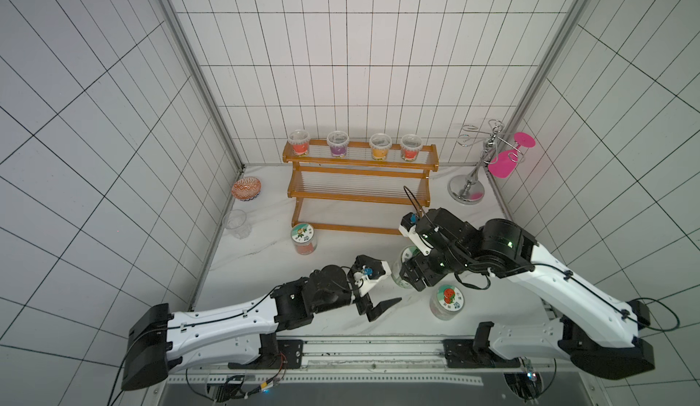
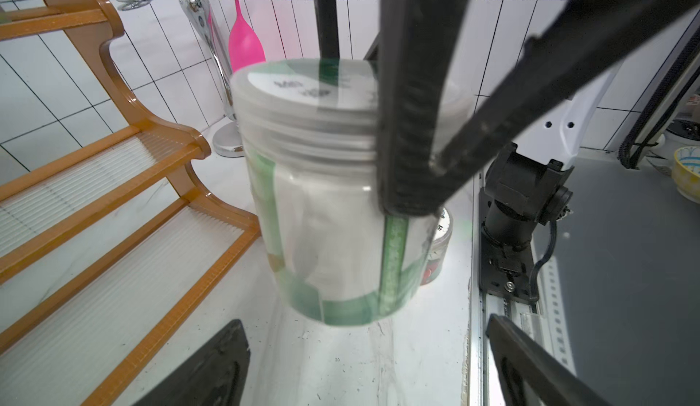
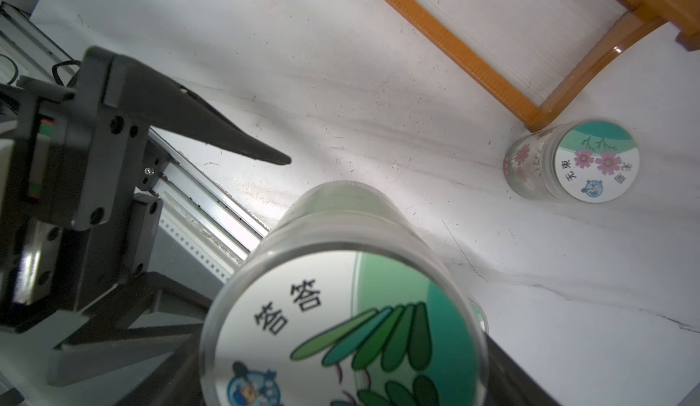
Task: Place the seed container on the shelf
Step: Pick up the seed jar at the center of the board.
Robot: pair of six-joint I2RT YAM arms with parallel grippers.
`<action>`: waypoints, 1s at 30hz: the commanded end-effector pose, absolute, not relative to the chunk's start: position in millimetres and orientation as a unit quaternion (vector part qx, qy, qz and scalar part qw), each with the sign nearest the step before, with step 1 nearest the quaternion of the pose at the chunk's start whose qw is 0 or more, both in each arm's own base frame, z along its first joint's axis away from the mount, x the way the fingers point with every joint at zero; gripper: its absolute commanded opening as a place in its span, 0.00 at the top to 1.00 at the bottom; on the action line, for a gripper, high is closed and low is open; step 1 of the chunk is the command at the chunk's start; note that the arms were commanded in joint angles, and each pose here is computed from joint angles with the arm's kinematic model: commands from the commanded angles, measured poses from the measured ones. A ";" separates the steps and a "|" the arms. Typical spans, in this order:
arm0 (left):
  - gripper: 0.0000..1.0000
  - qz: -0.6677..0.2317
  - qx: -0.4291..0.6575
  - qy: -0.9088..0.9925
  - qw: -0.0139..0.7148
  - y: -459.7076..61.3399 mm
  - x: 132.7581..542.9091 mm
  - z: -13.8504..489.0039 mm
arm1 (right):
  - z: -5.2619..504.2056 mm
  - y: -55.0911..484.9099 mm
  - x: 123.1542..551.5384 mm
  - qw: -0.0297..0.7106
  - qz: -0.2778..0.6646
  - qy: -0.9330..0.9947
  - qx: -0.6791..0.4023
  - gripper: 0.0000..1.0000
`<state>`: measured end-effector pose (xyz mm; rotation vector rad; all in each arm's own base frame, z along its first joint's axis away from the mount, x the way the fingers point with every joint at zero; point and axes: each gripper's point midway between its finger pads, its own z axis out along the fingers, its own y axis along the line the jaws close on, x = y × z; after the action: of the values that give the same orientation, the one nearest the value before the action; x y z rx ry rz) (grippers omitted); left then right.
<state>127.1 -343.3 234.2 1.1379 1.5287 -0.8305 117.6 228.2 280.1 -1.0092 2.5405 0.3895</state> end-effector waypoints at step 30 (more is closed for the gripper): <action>0.50 -0.415 0.398 0.594 0.562 -370.5 152.1 277.8 | 311.4 229.0 131.5 0.258 0.175 0.881 -0.357 0.01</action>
<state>145.5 -376.4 256.1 1.0257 1.4626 -0.9585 119.5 234.9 290.9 -1.0357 2.4684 0.4785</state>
